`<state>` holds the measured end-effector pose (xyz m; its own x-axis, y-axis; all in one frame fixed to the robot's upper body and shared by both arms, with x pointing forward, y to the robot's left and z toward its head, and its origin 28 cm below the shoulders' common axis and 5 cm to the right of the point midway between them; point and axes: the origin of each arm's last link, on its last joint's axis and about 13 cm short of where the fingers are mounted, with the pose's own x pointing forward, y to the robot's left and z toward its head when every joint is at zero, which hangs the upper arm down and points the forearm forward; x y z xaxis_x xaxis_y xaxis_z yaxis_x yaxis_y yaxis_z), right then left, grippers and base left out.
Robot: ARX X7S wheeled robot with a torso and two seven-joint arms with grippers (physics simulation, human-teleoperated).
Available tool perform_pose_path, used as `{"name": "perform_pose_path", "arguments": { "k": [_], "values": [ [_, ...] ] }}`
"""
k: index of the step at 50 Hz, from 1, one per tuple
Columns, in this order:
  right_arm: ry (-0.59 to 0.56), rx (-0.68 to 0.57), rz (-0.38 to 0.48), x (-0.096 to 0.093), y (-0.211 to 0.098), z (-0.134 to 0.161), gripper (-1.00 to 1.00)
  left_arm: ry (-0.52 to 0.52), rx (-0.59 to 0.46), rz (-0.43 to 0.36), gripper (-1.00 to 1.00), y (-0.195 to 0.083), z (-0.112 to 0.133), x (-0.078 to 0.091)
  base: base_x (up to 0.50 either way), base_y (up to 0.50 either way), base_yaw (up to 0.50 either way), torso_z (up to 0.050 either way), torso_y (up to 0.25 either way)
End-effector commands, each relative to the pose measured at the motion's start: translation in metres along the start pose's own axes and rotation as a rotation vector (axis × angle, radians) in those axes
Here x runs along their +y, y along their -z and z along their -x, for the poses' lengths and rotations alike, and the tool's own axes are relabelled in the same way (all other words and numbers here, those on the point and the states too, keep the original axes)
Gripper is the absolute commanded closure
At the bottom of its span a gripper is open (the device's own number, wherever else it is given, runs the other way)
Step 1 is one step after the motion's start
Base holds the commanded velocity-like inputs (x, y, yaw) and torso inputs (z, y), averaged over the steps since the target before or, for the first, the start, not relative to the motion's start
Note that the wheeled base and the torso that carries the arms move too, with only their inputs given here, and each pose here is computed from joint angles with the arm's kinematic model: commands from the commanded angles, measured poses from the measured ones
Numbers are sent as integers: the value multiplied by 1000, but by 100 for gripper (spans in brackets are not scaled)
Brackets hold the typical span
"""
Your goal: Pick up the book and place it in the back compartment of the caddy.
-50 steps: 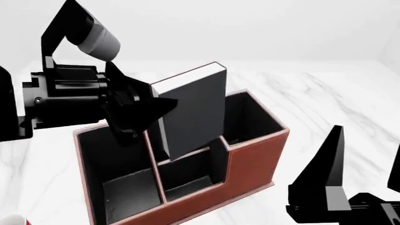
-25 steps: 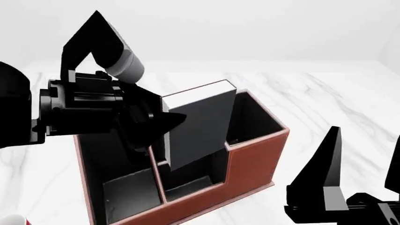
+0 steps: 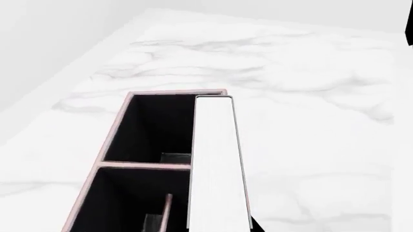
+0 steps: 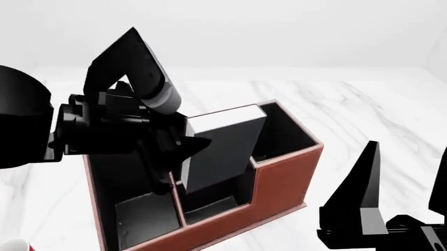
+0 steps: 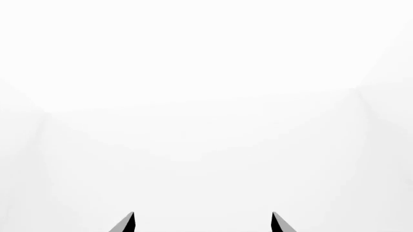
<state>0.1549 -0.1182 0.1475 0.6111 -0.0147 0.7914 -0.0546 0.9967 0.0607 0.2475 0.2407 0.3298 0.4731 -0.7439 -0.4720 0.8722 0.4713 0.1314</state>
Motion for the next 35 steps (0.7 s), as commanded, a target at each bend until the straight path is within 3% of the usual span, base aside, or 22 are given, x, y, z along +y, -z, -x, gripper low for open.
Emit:
{"name": "perform_pose_path", "arguments": {
  "k": [1,14,35],
  "values": [
    [-4,-13,19,-1,0,-1,-100,-13,-58,-90,100,-16,-2,1,0,0,0,0,0],
    [-6,-10,17,-1,1,0,-100,0,-109,-166,100,-16,-7,3,0,0,0,0,2],
    [-6,-8,19,-1,1,-1,-100,-40,-85,-158,100,-7,-10,12,0,0,0,0,1]
  ]
}}
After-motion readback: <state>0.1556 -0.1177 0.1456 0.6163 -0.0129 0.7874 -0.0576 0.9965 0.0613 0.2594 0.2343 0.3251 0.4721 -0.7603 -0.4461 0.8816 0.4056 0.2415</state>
